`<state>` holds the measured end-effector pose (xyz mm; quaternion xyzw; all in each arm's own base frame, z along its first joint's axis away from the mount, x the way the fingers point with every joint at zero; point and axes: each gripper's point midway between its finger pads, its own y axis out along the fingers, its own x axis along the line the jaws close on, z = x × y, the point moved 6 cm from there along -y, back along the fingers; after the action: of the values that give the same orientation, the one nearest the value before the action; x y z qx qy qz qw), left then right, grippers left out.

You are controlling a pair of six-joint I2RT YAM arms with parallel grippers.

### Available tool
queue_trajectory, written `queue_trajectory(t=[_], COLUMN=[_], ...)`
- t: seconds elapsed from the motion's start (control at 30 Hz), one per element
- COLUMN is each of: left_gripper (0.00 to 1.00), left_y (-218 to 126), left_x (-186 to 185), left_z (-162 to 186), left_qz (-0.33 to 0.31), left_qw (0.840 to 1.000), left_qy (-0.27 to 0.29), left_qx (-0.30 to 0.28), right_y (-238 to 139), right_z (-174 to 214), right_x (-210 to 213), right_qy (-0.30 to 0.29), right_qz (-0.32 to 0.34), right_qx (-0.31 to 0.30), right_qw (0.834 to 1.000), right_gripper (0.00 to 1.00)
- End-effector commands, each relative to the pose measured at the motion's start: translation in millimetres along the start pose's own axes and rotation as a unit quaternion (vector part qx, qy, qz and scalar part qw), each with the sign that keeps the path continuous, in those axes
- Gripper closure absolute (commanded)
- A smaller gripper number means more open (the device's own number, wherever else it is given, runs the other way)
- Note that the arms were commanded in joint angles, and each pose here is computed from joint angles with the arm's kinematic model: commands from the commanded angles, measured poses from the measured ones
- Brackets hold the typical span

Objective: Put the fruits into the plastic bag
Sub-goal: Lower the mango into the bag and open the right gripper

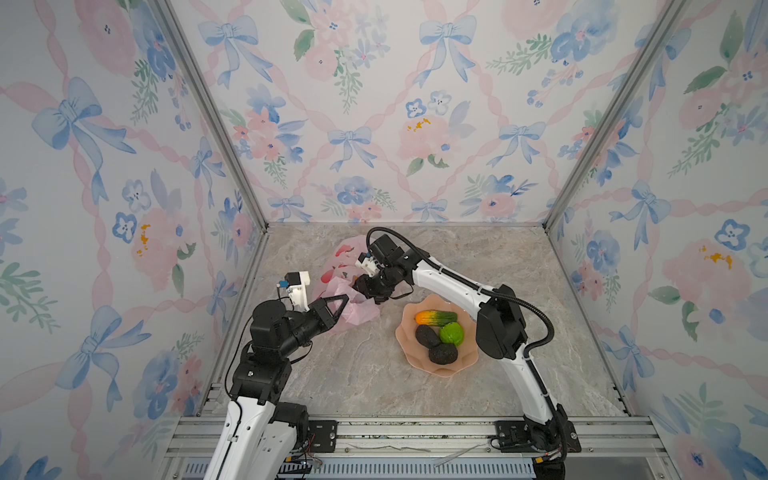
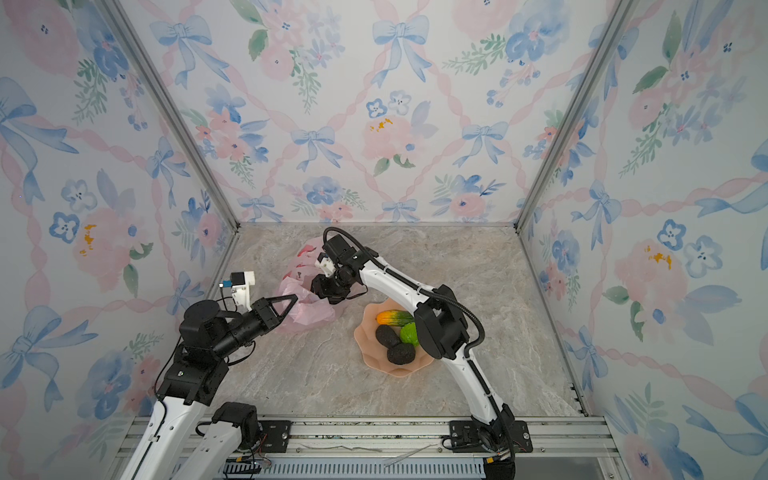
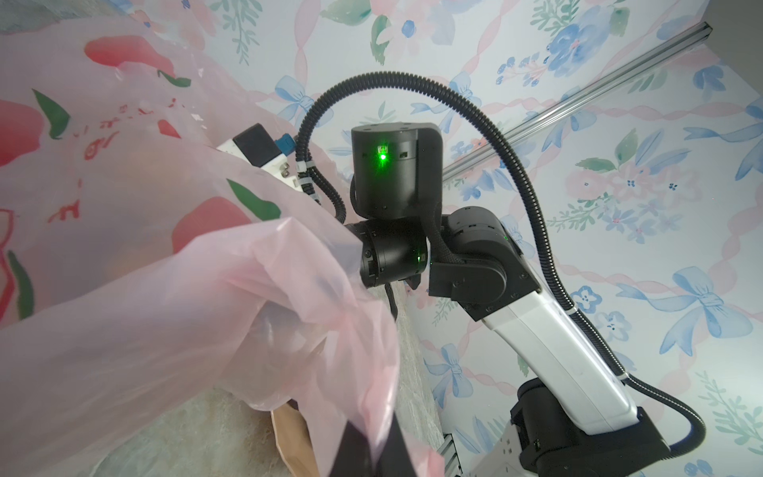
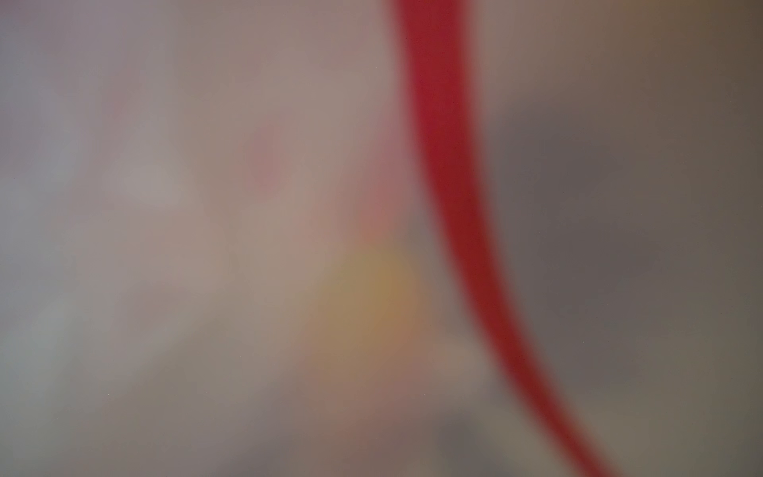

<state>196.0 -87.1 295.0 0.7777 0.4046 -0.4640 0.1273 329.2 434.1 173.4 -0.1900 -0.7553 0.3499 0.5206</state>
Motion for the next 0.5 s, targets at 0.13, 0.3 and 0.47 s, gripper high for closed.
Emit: queue_trajectory(t=[0.13, 0.3, 0.47], left_gripper=[1.0, 1.0, 1.0], left_y=[-2, -4, -3], left_x=[-1, -3, -2], left_z=[0, -2, -3], left_qz=[0.007, 0.007, 0.005], left_qw=[1.0, 1.0, 1.0], left_qy=[0.008, 0.009, 0.008], left_qx=[-0.014, -0.019, -0.021], right_y=[9, 7, -2], right_z=[0, -1, -4], right_x=[3, 9, 15], right_qy=[0.004, 0.001, -0.007], right_qz=[-0.007, -0.013, -0.015], right_qx=[0.006, 0.001, -0.009], right_qw=[1.0, 1.0, 1.0], right_gripper=[0.36, 0.28, 0.18])
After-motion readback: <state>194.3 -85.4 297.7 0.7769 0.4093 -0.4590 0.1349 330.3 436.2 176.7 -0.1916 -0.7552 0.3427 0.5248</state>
